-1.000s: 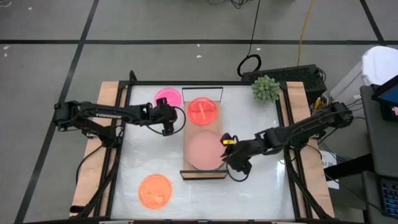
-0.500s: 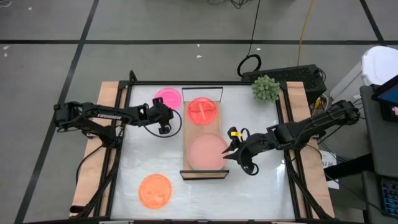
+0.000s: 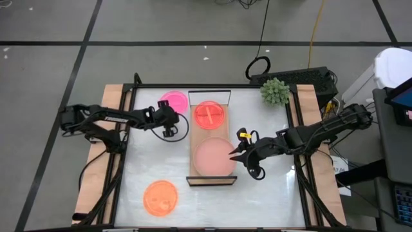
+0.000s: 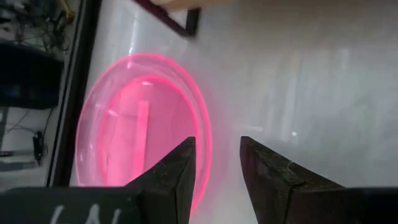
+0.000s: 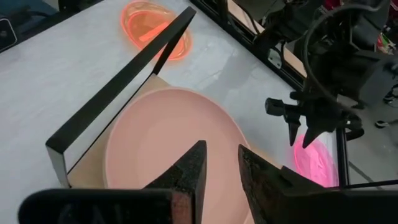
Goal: Place and stack plates onto a shelf
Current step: Stack the pink plate on top of the orange plate on the shelf
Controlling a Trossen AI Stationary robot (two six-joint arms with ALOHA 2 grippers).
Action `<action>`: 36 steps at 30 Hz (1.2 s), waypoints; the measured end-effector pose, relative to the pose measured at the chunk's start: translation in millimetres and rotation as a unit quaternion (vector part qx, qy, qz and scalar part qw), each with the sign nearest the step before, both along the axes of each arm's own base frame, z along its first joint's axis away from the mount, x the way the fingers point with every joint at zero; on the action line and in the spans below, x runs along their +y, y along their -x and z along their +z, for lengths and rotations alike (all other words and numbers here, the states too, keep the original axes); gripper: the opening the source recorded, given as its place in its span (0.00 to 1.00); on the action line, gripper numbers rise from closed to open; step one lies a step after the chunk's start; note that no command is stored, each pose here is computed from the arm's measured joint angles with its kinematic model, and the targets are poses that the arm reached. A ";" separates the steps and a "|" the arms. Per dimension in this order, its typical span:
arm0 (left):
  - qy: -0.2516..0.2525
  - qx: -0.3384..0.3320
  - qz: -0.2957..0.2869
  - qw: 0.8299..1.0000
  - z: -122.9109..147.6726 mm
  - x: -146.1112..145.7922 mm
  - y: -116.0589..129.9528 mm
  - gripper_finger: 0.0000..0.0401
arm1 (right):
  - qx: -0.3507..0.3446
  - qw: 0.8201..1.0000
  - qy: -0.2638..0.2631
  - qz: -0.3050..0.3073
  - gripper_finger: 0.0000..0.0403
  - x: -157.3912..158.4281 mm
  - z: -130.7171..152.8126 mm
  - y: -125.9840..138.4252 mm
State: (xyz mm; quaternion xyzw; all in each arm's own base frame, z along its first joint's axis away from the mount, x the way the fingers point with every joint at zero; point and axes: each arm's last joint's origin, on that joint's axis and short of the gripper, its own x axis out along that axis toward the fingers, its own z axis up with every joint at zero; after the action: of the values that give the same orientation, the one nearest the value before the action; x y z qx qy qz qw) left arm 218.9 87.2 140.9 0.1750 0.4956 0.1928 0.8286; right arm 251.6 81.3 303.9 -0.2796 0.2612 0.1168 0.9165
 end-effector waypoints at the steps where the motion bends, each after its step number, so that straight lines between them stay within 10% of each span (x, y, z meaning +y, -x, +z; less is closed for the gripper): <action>1: 0.001 0.007 0.002 1.000 -2.5 1.5 0.3 0.33 | 0.001 1.000 0.000 0.000 0.19 0.0 -0.2 0.1; 18: -0.033 0.056 0.038 0.997 -26.6 18.7 -2.4 0.32 | 0.000 1.000 0.000 0.002 0.19 0.2 0.0 0.0; 36: -0.054 0.085 0.003 0.995 -29.3 9.1 -5.2 0.02 | 0.001 1.000 0.000 0.003 0.19 0.2 -0.1 0.1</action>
State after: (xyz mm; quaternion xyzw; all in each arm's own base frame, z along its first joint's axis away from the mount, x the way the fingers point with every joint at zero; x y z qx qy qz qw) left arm 224.2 96.3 111.6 0.2336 0.5540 0.2058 0.7721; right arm 251.5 81.6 303.8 -0.2803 0.2612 0.1196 0.9159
